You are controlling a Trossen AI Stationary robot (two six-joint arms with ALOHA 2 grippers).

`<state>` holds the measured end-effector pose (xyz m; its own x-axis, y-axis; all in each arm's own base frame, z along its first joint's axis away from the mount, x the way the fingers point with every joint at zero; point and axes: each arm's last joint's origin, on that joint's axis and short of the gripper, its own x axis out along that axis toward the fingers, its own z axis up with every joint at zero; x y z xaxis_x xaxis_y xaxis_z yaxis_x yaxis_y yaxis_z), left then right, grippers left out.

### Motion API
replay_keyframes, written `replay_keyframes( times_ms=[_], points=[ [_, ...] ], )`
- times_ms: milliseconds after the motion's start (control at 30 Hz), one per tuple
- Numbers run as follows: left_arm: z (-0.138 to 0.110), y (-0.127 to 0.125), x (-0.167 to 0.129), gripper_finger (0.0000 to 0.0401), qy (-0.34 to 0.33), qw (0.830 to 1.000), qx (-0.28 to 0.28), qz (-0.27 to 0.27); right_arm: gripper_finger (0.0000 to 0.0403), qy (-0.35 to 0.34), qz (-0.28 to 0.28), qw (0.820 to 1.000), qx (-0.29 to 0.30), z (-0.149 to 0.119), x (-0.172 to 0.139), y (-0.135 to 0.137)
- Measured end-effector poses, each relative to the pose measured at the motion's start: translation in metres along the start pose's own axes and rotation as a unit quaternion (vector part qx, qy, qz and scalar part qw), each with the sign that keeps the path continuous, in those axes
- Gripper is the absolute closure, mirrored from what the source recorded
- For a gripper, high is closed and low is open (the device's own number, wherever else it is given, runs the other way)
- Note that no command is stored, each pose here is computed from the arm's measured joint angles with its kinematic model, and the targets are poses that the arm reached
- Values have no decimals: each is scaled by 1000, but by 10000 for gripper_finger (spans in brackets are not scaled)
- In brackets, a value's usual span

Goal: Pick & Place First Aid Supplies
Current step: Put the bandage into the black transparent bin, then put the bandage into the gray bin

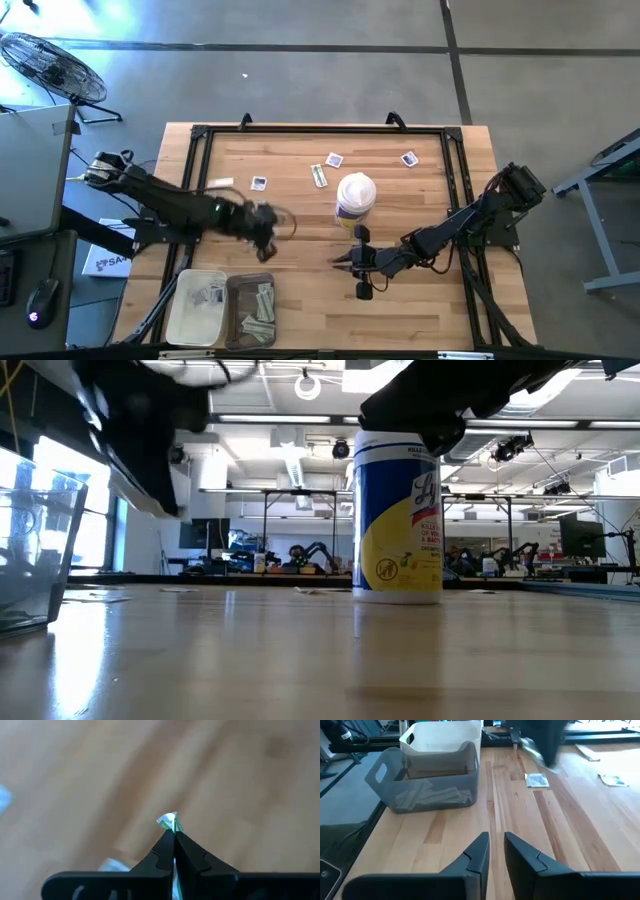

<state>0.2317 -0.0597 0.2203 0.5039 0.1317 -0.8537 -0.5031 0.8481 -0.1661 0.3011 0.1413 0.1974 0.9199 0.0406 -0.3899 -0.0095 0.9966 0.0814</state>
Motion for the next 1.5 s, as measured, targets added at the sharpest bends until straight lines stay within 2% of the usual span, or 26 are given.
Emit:
replay_keyframes(
  times_ms=[133,300,433,533,667,767,967,1100,1167,1300,1500],
  points=[
    [-30,-32,-15,399,17,995,66,-68,352,5,8,1000,8,-1,0,0],
    [-69,-63,-36,399,19,977,142,-156,354,6,6,1000,9,-1,0,0],
    [-87,-79,-50,399,1,962,167,-217,351,2,-8,1000,7,-1,0,-1],
    [-95,-87,-56,399,-29,951,198,-235,350,0,-14,1000,6,-1,0,-1],
    [-103,-95,-50,399,-65,943,244,-218,354,1,-13,1000,9,-1,0,-1],
    [-110,-99,-35,397,-50,945,259,-191,355,2,-10,1000,10,-1,0,-1],
    [-119,-102,-12,377,-18,957,242,-157,355,11,-12,1000,16,-3,0,-1],
    [-116,-100,-2,338,1,964,225,-141,355,10,-13,1000,19,-3,0,-1],
    [-111,-98,0,312,7,967,216,-136,356,10,-13,1000,23,-3,0,-1],
    [-97,-90,0,276,11,962,241,-127,355,10,-13,999,33,-3,0,-1],
    [-56,-74,-33,268,-21,964,257,-66,357,10,-8,999,30,-3,-2,2]
  ],
)
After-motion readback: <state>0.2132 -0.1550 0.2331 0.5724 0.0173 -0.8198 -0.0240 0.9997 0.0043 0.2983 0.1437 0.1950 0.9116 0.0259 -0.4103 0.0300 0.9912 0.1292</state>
